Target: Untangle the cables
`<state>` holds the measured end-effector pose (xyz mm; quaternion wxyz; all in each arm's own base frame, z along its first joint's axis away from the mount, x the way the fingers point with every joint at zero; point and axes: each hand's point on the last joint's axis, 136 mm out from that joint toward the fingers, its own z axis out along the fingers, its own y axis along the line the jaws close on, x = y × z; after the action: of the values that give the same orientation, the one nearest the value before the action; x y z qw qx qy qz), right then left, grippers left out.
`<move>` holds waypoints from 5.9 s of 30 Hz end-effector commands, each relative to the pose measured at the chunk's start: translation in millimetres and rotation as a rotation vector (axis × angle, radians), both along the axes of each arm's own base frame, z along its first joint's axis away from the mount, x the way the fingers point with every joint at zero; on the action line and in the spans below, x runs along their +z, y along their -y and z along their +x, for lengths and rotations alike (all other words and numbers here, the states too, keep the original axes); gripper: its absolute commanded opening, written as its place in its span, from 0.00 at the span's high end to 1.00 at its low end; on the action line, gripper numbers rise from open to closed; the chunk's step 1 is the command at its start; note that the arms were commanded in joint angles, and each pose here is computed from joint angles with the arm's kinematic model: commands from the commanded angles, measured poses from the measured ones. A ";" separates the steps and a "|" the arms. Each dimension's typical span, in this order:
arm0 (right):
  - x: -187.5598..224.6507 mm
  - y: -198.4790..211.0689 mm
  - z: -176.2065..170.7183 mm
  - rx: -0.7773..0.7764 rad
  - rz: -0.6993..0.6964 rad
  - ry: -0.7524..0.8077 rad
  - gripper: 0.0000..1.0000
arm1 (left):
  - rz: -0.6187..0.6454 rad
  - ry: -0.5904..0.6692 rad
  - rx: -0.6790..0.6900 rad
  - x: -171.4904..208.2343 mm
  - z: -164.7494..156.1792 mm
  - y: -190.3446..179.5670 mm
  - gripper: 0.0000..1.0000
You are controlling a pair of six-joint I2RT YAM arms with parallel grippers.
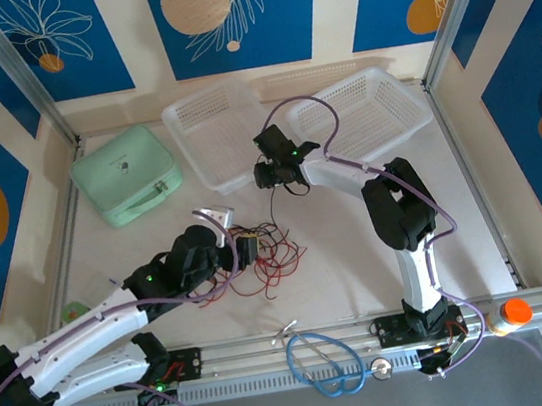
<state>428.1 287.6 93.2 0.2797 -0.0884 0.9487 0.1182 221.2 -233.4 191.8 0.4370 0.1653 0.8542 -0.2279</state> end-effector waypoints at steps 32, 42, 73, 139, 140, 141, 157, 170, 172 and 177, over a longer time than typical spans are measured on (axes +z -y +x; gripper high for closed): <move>281.6 64.5 -122.7 0.042 0.367 0.274 1.00 | -0.016 0.144 -0.396 22.5 29.3 70.4 0.56; 294.3 79.1 -133.7 0.047 0.425 0.275 1.00 | 0.218 0.566 -0.544 17.0 28.0 65.8 0.36; 385.5 126.5 -194.3 0.041 0.545 0.462 1.00 | 0.096 0.349 -0.545 28.6 66.8 124.7 1.00; 238.9 155.3 -168.5 -0.280 0.484 0.264 1.00 | 0.745 0.048 -0.414 -6.0 48.5 78.9 0.37; 242.8 159.3 -168.3 -0.287 0.482 0.276 1.00 | 0.698 0.058 -0.415 -7.2 48.5 86.7 0.32; 247.5 164.0 -167.4 -0.294 0.480 0.290 1.00 | 0.644 0.070 -0.409 -6.2 48.7 93.5 0.28; 281.3 180.6 -147.9 -0.304 0.496 0.362 1.00 | 0.324 0.055 -0.538 -41.0 -26.3 68.6 0.14; 306.3 177.0 -148.6 -0.274 0.517 0.393 1.00 | 0.432 0.086 -0.541 -114.1 -3.8 108.5 0.10; 307.8 177.1 -149.3 -0.272 0.517 0.396 1.00 | 0.444 0.099 -0.517 -121.1 3.3 110.8 0.10; 319.2 180.4 -152.9 -0.270 0.512 0.424 1.00 | 0.529 0.122 -0.413 -143.1 26.9 105.1 0.23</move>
<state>280.7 109.7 390.9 0.4748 0.1013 0.8245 0.2907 229.4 -335.7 45.6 0.3383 0.4716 0.8080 -0.1014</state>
